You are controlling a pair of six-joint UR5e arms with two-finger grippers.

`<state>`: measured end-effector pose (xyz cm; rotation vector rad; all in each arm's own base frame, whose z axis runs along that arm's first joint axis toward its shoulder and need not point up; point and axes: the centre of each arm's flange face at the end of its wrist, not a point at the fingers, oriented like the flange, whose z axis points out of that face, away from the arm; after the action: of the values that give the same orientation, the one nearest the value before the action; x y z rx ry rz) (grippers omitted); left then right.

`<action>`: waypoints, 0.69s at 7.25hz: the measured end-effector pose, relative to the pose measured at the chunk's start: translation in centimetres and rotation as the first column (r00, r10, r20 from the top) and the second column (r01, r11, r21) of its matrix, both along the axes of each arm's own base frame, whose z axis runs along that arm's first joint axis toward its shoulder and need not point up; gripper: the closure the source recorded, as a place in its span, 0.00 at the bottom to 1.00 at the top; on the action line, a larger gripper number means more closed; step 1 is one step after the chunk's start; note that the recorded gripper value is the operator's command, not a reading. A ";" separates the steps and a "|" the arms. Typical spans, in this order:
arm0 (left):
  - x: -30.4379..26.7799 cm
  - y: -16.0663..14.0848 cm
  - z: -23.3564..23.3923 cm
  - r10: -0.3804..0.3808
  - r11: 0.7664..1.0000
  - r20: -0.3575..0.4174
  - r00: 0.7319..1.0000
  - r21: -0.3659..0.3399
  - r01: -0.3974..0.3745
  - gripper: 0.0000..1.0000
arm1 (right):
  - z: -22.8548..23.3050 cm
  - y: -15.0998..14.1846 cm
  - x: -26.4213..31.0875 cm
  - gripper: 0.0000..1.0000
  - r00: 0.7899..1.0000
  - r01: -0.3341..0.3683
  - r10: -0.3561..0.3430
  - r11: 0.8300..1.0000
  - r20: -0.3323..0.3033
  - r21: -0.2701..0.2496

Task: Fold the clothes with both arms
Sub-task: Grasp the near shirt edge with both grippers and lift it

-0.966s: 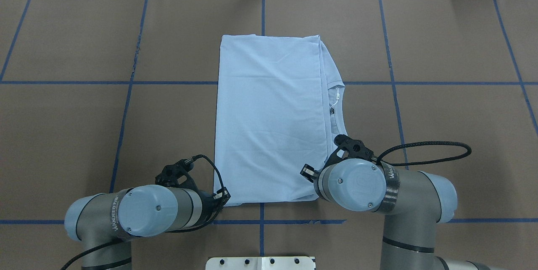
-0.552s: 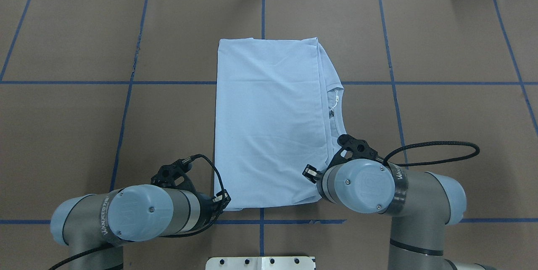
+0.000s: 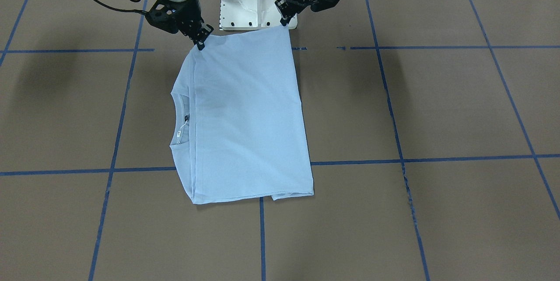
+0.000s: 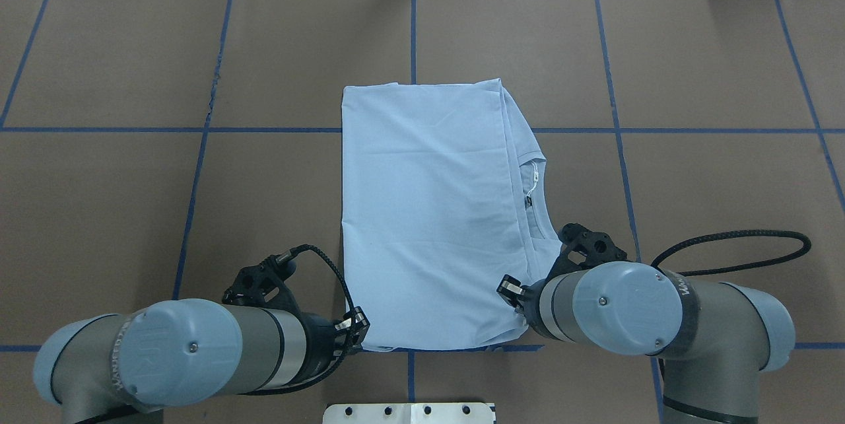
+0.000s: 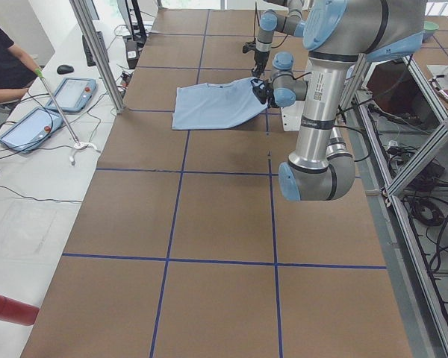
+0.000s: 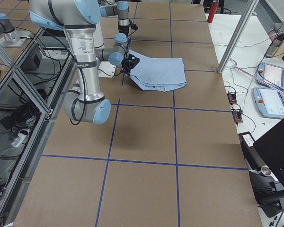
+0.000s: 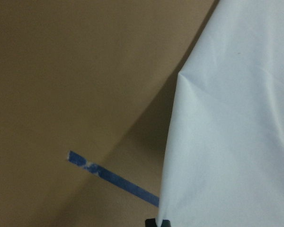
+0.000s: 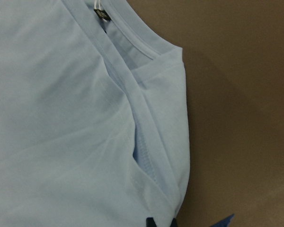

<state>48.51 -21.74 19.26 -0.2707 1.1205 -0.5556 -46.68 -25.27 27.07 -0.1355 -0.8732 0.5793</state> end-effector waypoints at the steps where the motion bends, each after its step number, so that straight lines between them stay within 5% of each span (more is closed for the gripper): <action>1: -1.6 -2.3 -1.0 -0.040 0.999 -0.015 0.999 0.020 0.040 1.00 | -1.7 -1.8 1.0 1.00 0.998 -0.036 0.036 0.999 0.042 0.007; 5: -3.8 -14.4 -1.8 -0.201 0.970 0.021 0.979 0.147 0.196 1.00 | -2.1 -15.2 1.5 1.00 0.979 -0.185 0.189 0.981 0.081 -0.051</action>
<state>44.75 -36.15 17.49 -0.0227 1.1538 -0.6502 -45.16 -40.47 25.01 -0.1182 -0.9630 0.7729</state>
